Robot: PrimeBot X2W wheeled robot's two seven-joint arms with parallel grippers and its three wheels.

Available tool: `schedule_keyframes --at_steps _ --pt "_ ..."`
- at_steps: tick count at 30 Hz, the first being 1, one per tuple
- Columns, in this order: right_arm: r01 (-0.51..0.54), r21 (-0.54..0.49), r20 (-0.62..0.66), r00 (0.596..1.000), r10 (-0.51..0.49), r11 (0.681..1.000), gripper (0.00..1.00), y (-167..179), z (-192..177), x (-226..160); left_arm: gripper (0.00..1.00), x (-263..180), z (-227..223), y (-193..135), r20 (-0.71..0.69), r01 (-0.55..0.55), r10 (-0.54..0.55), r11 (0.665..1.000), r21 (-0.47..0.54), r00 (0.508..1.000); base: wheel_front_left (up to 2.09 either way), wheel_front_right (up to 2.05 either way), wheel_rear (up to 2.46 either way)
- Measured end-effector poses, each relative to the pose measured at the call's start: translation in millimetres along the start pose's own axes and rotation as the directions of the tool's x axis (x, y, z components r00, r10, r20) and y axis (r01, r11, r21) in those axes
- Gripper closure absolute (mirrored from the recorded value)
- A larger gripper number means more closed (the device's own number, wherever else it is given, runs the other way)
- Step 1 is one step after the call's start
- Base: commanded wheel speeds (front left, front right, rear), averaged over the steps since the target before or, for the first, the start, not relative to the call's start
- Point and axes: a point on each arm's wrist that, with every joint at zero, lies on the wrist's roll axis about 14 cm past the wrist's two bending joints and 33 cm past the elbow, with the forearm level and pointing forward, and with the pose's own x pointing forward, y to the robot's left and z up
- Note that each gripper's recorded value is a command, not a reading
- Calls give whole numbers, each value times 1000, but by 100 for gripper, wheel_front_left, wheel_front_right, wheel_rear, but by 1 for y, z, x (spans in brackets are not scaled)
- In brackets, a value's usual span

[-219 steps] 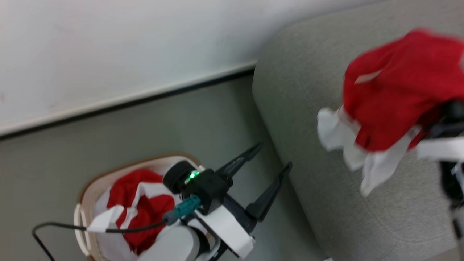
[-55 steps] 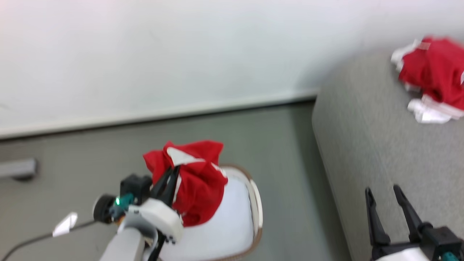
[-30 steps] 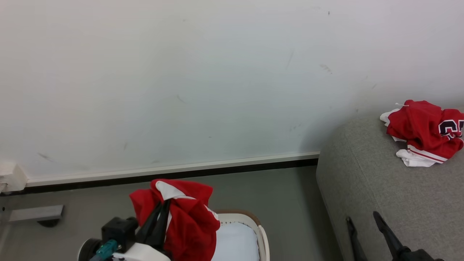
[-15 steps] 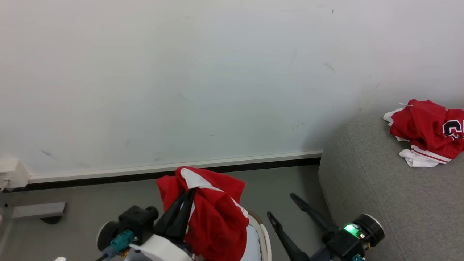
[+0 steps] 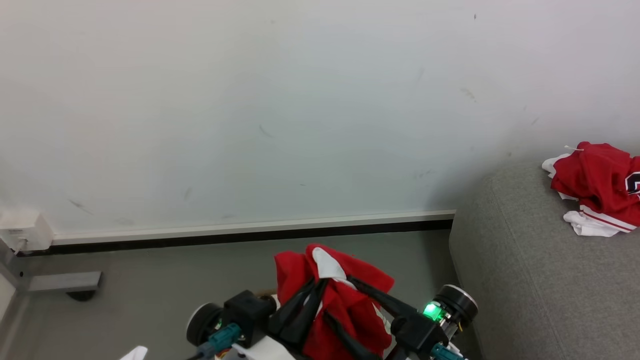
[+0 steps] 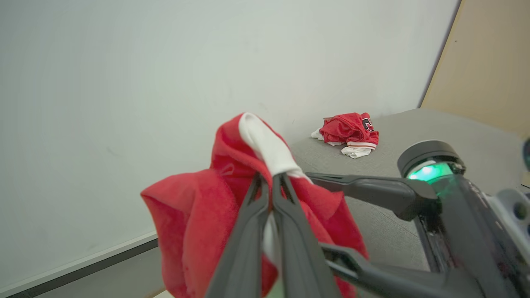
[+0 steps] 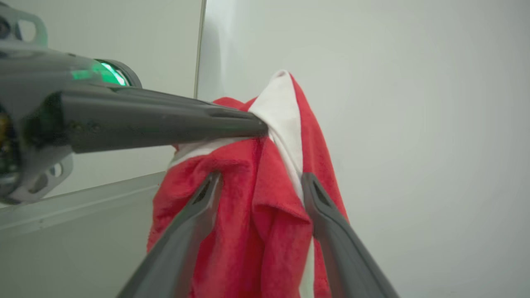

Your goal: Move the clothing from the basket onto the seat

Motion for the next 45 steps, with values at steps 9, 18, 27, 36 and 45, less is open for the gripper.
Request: schedule_keyframes --at_steps 9,18,27,36,45 --pt "-4 16 -87 996 5 1000 52 4 -26 -1 100 1 1 -22 -5 61 -61 998 -6 998 0 0 0" --pt "64 74 -66 996 -59 995 100 -13 -19 -1 51 5 -4 -24 -5 70 -70 997 -15 998 0 0 0" --pt "235 68 -30 972 -234 970 100 -68 -8 -30 0 13 -20 -28 -28 87 -88 996 -22 996 0 0 0" --pt "452 9 -11 892 -452 892 100 -126 2 -96 0 33 -33 -65 -40 215 -217 976 -47 975 0 0 0" --pt "624 -34 -8 781 -625 780 100 -158 8 -167 0 51 -40 -112 -43 360 -364 930 -76 930 0 0 0"
